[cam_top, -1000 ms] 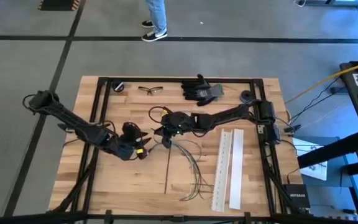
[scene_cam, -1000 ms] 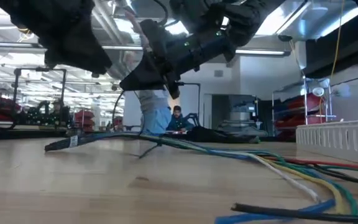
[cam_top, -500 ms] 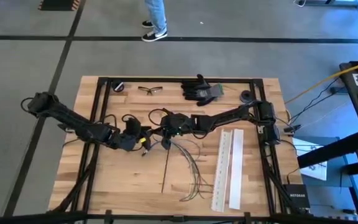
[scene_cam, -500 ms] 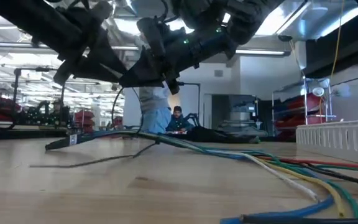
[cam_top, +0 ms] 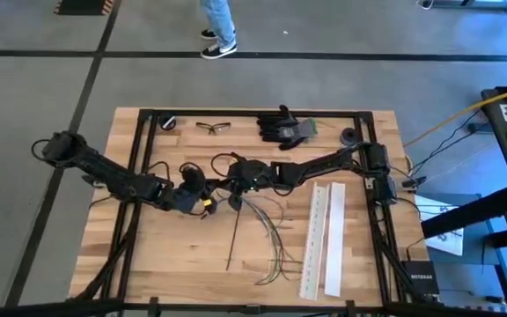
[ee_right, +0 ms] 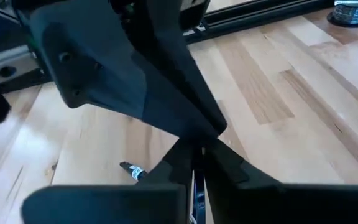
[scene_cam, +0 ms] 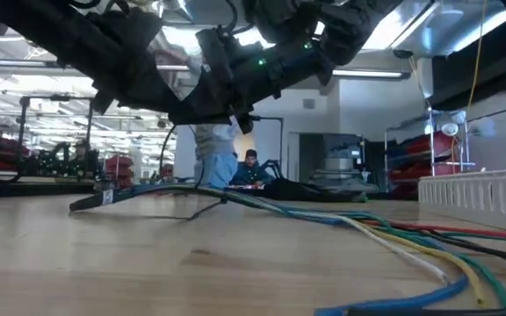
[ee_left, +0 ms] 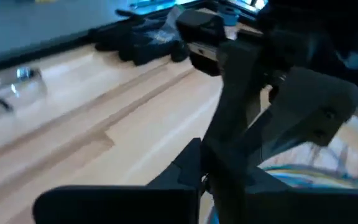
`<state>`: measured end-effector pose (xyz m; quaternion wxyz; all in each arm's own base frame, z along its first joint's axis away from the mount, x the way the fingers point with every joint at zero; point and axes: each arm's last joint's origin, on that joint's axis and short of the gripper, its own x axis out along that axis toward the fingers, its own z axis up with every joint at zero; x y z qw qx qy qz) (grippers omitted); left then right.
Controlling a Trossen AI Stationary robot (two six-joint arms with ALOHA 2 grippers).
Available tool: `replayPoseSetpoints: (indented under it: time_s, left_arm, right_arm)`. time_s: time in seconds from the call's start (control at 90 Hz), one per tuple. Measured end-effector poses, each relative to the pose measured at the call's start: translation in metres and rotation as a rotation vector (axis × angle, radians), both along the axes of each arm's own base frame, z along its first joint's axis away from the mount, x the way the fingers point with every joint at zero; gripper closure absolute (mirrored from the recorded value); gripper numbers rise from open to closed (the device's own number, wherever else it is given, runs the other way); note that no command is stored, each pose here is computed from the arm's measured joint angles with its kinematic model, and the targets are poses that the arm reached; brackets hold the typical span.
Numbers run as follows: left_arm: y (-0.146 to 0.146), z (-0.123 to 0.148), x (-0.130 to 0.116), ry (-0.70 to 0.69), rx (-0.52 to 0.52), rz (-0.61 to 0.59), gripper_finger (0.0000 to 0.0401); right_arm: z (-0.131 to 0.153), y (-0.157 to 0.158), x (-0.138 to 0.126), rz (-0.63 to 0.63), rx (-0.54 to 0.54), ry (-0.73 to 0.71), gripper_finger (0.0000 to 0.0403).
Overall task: Ziptie cables
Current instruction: Wrap the zip tie on the cables
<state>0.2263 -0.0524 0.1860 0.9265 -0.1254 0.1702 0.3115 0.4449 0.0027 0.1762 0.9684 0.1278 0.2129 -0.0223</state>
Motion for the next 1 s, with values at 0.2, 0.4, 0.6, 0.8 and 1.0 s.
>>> replayPoseSetpoints:
  time_s: [0.2, 0.4, 0.6, 0.8, 1.0]
  left_arm:
    - [0.000, -0.001, -0.001, 0.079, 0.090, -0.049, 0.0401]
    - [0.001, -0.006, -0.004, 0.148, 0.128, -0.062, 0.0401]
    - [0.001, -0.005, -0.003, 0.135, 0.128, -0.062, 0.0401]
    - [0.001, -0.004, -0.003, 0.132, 0.128, -0.061, 0.0401]
    - [0.001, -0.004, -0.003, 0.116, 0.111, -0.050, 0.0401]
  right_arm:
    - [0.005, -0.004, -0.003, 0.038, 0.017, 0.015, 0.0333]
    - [0.036, -0.014, -0.018, 0.064, -0.016, 0.057, 0.0260]
    - [0.034, -0.016, -0.024, 0.095, -0.077, 0.131, 0.0234]
    - [0.005, 0.001, -0.009, 0.065, -0.104, 0.099, 0.0233]
    - [-0.008, 0.010, 0.000, -0.060, -0.070, 0.040, 0.0233]
